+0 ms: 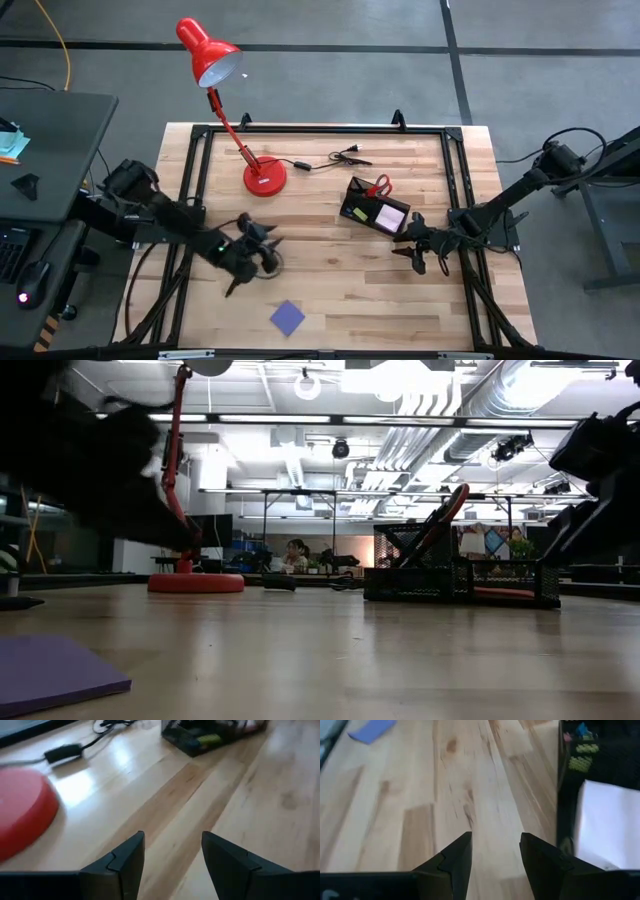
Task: Pick and place office supplies into organizer
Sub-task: Put the black pen into the desk organizer
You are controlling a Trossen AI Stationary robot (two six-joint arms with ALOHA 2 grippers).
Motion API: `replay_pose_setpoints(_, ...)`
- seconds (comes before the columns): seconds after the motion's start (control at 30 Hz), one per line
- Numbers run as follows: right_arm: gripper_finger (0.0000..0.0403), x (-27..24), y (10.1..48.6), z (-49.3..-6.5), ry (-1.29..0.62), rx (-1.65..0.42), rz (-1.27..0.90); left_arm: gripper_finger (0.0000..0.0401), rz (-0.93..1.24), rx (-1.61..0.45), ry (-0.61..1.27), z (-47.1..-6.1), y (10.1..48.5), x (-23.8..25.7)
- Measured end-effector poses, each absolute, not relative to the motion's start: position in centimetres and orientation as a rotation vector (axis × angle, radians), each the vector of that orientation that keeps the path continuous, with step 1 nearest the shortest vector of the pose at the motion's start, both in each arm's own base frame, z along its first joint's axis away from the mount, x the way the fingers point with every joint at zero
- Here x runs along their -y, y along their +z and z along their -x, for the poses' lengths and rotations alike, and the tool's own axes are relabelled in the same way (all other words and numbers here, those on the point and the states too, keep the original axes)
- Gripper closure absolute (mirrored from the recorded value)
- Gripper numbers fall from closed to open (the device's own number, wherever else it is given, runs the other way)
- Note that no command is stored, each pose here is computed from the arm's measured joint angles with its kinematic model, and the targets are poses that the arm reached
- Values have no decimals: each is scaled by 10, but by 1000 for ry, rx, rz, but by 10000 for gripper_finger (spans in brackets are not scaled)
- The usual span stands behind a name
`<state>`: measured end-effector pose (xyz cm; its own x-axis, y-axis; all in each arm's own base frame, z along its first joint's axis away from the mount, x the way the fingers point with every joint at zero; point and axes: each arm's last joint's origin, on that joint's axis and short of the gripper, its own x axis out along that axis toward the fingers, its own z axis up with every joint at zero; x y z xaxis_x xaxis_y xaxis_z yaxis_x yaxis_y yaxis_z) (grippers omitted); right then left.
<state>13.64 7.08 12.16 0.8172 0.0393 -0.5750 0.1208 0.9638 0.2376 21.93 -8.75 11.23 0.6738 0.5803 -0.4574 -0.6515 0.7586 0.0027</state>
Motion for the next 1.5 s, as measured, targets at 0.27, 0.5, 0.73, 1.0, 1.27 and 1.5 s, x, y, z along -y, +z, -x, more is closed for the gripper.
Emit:
replay_pose_setpoints(0.27, 237, -69, 121, -136, -53, -624, -269, 217, 255, -325, 582, -187, 123, 123)
replay_pose_setpoints(0.5, 243, -68, 121, -137, -64, -623, -269, 217, 253, -307, 514, -167, 118, 143)
replay_pose_setpoints(0.73, 246, -68, 121, -136, -67, -627, -265, 217, 251, -431, 425, -166, 115, 147)
replay_pose_setpoints(1.0, 240, -68, 120, -136, -68, -631, -263, 217, 468, -361, 454, -164, 113, 153)
replay_pose_setpoints(1.27, 246, -68, 120, -136, -68, -632, -263, 217, 551, -332, 525, -150, 91, 159)
replay_pose_setpoints(1.5, 243, -68, 120, -136, -68, -632, -263, 217, 392, -425, 701, -158, 115, 178)
